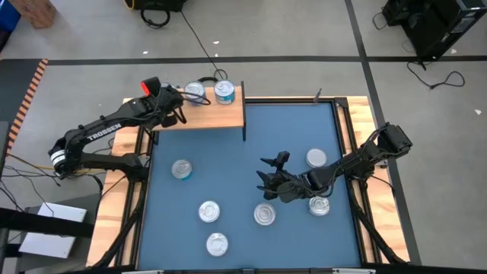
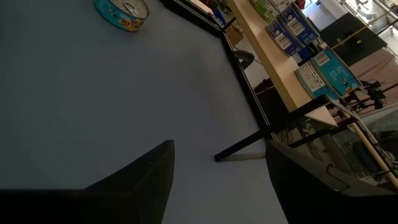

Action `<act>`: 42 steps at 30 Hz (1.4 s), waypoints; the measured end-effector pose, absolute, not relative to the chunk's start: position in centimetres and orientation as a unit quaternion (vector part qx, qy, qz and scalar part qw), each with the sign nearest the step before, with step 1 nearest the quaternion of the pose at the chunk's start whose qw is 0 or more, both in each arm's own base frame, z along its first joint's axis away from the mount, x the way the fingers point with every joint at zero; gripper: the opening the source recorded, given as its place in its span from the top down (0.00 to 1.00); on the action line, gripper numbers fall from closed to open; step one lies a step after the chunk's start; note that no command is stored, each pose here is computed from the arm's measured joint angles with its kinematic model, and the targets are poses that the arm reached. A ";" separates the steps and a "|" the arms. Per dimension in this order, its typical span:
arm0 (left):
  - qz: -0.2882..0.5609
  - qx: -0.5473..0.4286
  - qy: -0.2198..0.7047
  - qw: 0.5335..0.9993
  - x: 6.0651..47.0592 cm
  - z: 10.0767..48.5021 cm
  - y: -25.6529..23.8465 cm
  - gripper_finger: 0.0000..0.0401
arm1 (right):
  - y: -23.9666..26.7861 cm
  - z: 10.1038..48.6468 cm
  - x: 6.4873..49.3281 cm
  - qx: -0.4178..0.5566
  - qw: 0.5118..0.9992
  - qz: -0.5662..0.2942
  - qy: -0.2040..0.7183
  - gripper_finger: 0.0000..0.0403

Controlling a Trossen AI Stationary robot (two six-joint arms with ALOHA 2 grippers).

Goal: Stack canned seafood by type on shelf
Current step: Stack the green white tuna can on top of the green white tuna can on the shelf

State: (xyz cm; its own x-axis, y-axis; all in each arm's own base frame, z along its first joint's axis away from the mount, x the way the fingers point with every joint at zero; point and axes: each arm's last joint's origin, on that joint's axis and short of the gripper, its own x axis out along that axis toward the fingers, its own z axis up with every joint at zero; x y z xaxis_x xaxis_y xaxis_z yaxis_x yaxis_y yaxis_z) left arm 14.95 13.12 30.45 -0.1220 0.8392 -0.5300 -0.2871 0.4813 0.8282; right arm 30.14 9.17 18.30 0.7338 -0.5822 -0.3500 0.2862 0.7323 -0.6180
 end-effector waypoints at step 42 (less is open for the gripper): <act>0.457 0.231 0.596 0.619 15.6 29.8 15.4 0.44 | 9.2 18.3 30.1 -0.278 0.889 -0.242 0.273 0.36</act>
